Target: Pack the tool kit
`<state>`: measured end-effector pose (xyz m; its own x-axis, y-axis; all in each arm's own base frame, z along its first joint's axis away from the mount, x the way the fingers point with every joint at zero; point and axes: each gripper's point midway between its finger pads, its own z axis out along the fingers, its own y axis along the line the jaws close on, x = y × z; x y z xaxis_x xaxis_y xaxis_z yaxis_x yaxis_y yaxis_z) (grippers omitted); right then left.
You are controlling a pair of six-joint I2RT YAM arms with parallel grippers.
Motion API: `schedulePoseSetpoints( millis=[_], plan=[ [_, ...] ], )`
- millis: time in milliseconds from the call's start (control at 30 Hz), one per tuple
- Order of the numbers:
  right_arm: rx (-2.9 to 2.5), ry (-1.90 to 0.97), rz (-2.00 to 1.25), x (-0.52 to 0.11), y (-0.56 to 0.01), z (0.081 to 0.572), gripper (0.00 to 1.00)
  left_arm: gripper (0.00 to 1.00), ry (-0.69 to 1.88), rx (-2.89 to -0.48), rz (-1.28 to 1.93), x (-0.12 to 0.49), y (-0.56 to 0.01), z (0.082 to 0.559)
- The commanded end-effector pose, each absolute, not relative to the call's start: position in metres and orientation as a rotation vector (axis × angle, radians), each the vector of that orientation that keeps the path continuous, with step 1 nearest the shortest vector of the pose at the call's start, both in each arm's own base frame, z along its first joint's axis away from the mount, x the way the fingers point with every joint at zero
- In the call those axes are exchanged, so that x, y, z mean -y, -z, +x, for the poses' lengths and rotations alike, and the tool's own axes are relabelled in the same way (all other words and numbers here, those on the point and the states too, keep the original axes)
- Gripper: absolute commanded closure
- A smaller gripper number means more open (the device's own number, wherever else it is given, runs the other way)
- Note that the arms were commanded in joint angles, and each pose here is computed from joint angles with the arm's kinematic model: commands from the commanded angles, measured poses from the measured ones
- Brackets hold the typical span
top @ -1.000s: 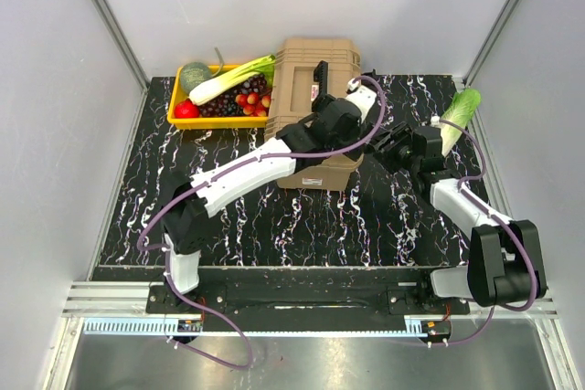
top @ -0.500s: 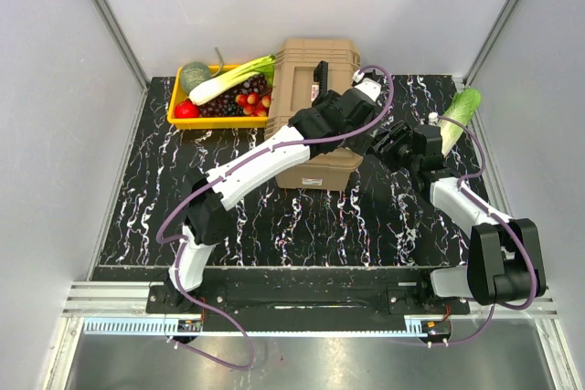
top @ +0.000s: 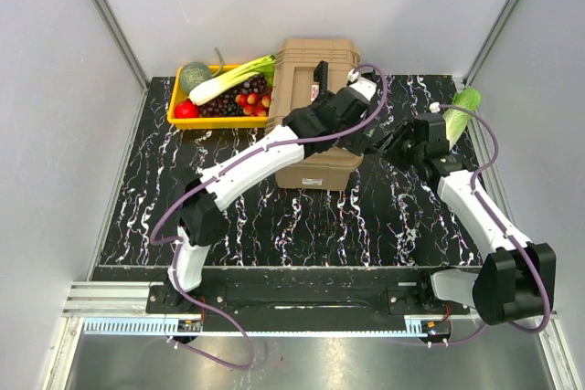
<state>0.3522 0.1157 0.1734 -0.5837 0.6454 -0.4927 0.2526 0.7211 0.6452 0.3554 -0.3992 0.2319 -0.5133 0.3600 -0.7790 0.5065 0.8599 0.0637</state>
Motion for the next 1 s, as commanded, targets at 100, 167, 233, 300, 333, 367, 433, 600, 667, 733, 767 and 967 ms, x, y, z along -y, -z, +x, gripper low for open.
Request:
schedulePoseSetpoints(
  millis=[100, 167, 233, 300, 333, 367, 433, 600, 667, 733, 767, 967],
  plan=[
    [-2.213, -0.36, 0.617, -0.078, -0.202, 0.351, 0.65, 0.01, 0.277, -2.276, 0.705, 0.366, -0.244, 0.317],
    [-2.229, -0.319, 0.595, -0.076, -0.203, 0.357, 0.74, 0.01, 0.308, -2.231, 0.695, 0.364, -0.262, 0.317],
    [-2.264, -0.282, 0.564, -0.075, -0.2, 0.364, 0.81, 0.01, 0.316, -2.197, 0.669, 0.357, -0.276, 0.317],
    [-2.295, -0.241, 0.54, -0.073, -0.197, 0.373, 0.89, 0.01, 0.318, -2.179, 0.637, 0.348, -0.286, 0.318],
    [-2.315, -0.221, 0.524, -0.073, -0.194, 0.376, 0.93, 0.01, 0.315, -2.17, 0.613, 0.341, -0.291, 0.319],
    [-2.333, -0.195, 0.517, -0.071, -0.191, 0.381, 0.96, 0.01, 0.314, -2.166, 0.59, 0.334, -0.295, 0.32],
    [-2.361, -0.169, 0.491, -0.071, -0.186, 0.388, 1.0, 0.01, 0.316, -2.167, 0.536, 0.319, -0.301, 0.323],
    [-2.422, -0.166, 0.46, -0.078, -0.173, 0.401, 1.0, 0.01, 0.306, -2.193, 0.368, 0.271, -0.301, 0.334],
    [-2.448, -0.163, 0.437, -0.083, -0.167, 0.404, 1.0, 0.01, 0.306, -2.235, 0.291, 0.249, -0.287, 0.341],
    [-2.475, -0.155, 0.414, -0.087, -0.161, 0.406, 1.0, 0.01, 0.333, -2.272, 0.231, 0.234, -0.275, 0.345],
    [-2.485, -0.153, 0.399, -0.09, -0.16, 0.406, 1.0, 0.01, 0.356, -2.291, 0.208, 0.23, -0.27, 0.345],
    [-2.567, -0.135, 0.305, -0.106, -0.142, 0.405, 1.0, 0.01, 0.572, -2.343, 0.184, 0.23, -0.251, 0.35]
  ],
)
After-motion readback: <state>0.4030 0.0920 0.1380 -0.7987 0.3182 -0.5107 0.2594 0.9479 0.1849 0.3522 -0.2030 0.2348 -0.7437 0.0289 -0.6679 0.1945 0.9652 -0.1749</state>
